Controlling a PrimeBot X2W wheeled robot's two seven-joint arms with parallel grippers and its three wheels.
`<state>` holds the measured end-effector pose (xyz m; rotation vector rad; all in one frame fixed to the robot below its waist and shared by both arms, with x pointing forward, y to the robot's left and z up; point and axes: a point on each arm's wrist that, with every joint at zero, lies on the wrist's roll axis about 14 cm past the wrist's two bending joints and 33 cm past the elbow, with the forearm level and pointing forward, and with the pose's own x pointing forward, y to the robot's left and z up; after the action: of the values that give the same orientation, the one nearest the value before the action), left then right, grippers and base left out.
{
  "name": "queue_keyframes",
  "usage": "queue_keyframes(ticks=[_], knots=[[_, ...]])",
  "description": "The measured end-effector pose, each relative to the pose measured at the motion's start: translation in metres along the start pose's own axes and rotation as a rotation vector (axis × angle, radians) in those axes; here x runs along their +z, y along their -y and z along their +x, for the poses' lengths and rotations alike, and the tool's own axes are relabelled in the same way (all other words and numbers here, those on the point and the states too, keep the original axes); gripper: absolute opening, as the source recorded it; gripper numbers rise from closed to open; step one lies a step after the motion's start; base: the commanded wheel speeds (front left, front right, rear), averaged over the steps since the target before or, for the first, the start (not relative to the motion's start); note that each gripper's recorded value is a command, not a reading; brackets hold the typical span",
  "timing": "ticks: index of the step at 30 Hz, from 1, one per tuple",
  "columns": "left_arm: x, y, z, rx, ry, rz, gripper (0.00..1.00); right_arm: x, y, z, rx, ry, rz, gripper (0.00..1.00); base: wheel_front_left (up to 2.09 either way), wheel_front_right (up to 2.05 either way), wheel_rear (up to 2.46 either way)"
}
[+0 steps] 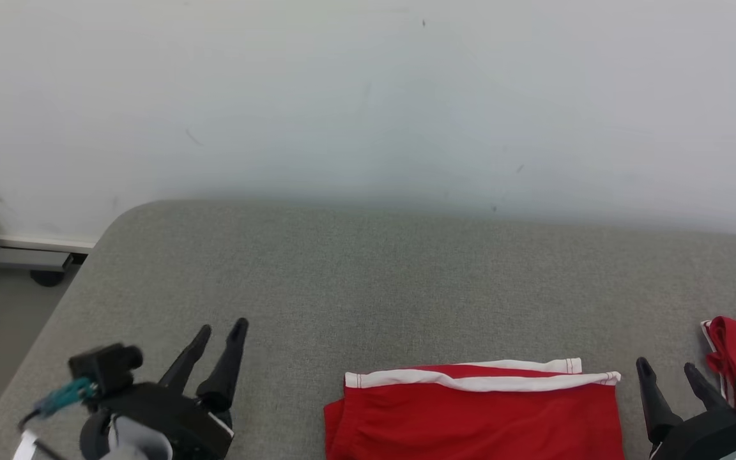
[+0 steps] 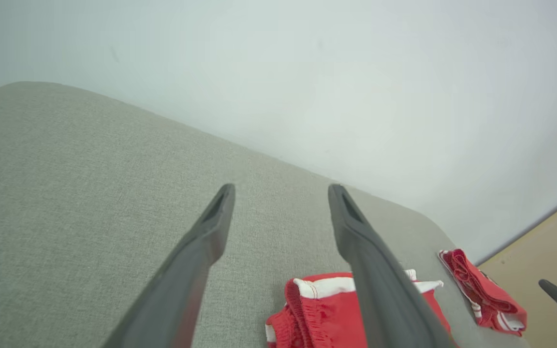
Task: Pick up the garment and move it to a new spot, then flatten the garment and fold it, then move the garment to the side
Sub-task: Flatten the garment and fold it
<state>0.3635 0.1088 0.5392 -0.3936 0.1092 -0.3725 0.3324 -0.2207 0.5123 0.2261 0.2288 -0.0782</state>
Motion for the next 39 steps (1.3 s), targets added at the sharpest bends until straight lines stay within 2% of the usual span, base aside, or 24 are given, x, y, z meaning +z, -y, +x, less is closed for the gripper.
queue_keyframes(ticks=[3, 7, 10, 14, 23, 33, 39], knots=[[0.008, -0.006, -0.01, 0.039, 0.093, -0.069, 1.0, 0.011, -0.006, -0.004, 0.006, 0.063, 0.021, 1.0, 0.0, 0.0, 0.0], [0.004, -0.008, -0.019, 0.064, 0.098, -0.148, 1.0, 0.018, -0.009, -0.01, -0.001, 0.14, 0.048, 1.0, 0.0, 0.0, 0.0], [0.006, -0.015, -0.024, 0.089, 0.115, -0.169, 1.0, 0.019, -0.013, -0.013, -0.002, 0.177, 0.078, 1.0, 0.0, 0.0, 0.0], [-0.003, -0.027, -0.032, 0.123, 0.1, -0.122, 1.0, 0.013, -0.016, -0.015, -0.004, 0.186, 0.096, 1.0, 0.0, 0.0, 0.0], [-0.049, -0.037, -0.053, 0.13, -0.044, -0.002, 1.0, 0.003, -0.023, -0.013, 0.008, 0.188, 0.082, 1.0, 0.0, 0.0, 0.0], [-0.052, -0.045, -0.054, 0.124, -0.077, 0.139, 1.0, 0.0, -0.035, -0.005, 0.035, 0.19, 0.063, 1.0, 0.0, 0.0, 0.0], [-0.03, -0.047, -0.046, 0.143, 0.004, 0.13, 1.0, -0.003, -0.031, -0.003, 0.022, 0.191, 0.063, 1.0, 0.0, 0.0, 0.0]])
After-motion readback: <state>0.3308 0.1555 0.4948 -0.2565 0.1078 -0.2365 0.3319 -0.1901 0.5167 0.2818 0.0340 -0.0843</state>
